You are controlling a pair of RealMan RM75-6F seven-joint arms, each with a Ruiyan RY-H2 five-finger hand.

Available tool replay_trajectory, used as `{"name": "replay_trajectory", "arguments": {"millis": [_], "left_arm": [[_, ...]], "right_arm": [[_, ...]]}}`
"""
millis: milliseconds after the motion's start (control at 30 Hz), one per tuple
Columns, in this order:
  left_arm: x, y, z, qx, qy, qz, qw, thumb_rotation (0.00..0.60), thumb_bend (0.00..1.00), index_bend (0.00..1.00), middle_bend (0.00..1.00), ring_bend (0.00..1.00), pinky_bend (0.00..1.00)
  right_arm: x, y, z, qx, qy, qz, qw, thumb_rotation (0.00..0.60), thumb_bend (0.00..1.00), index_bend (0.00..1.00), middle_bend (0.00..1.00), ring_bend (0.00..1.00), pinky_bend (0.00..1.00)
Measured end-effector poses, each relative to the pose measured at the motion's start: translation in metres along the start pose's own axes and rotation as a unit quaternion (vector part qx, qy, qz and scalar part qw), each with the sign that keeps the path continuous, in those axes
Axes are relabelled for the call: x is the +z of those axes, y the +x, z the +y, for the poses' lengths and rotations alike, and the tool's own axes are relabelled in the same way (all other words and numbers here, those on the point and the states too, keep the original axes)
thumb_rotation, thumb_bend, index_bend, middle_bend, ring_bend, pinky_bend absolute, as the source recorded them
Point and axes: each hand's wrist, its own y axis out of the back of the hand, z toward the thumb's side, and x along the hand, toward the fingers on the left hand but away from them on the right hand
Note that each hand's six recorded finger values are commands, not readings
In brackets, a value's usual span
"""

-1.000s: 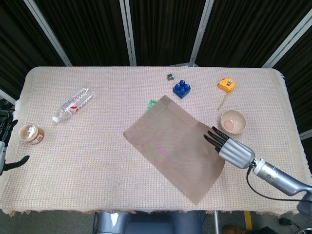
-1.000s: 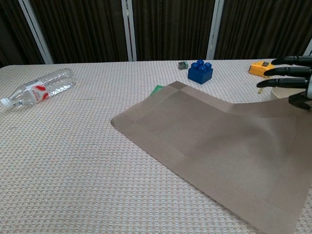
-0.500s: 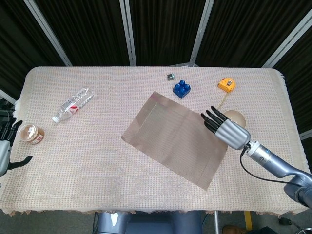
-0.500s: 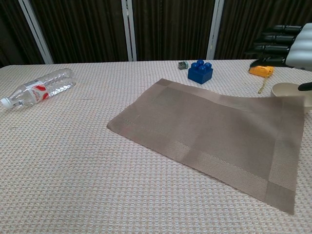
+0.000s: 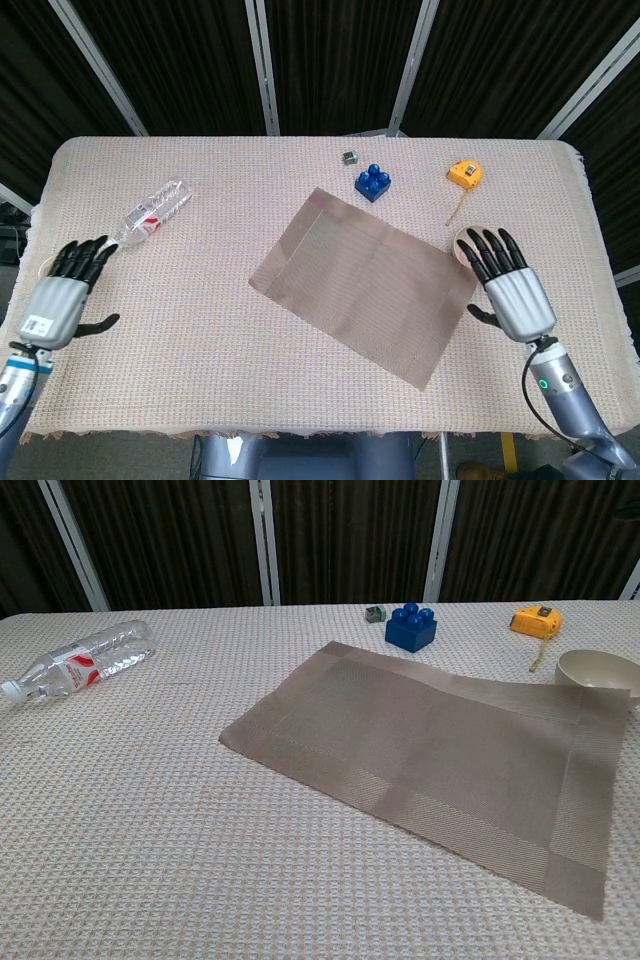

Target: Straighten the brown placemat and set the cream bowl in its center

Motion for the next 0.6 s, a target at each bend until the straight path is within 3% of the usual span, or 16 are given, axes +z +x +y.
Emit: {"name": "replay_trajectory", "arguments": {"millis": [267, 600], "left_arm": [[0.055, 0.063, -0.032, -0.02, 0.02, -0.085, 0.996, 0.6, 0.21, 0.07, 0.0, 0.0, 0.0], [0.108, 0.124, -0.08, -0.045, 0.041, -0.125, 0.9902, 0.6, 0.22, 0.21, 0.0, 0.0, 0.0]], "right_arm": [[-0.005, 0.047, 0.015, 0.024, -0.103, -0.113, 0.9879, 0.6, 0.0, 0.0, 0.0, 0.0, 0.0], [-0.003, 0.064, 0.0, 0.045, -0.115, -0.14, 0.9823, 0.6, 0.0, 0.0, 0.0, 0.0, 0.0]]}}
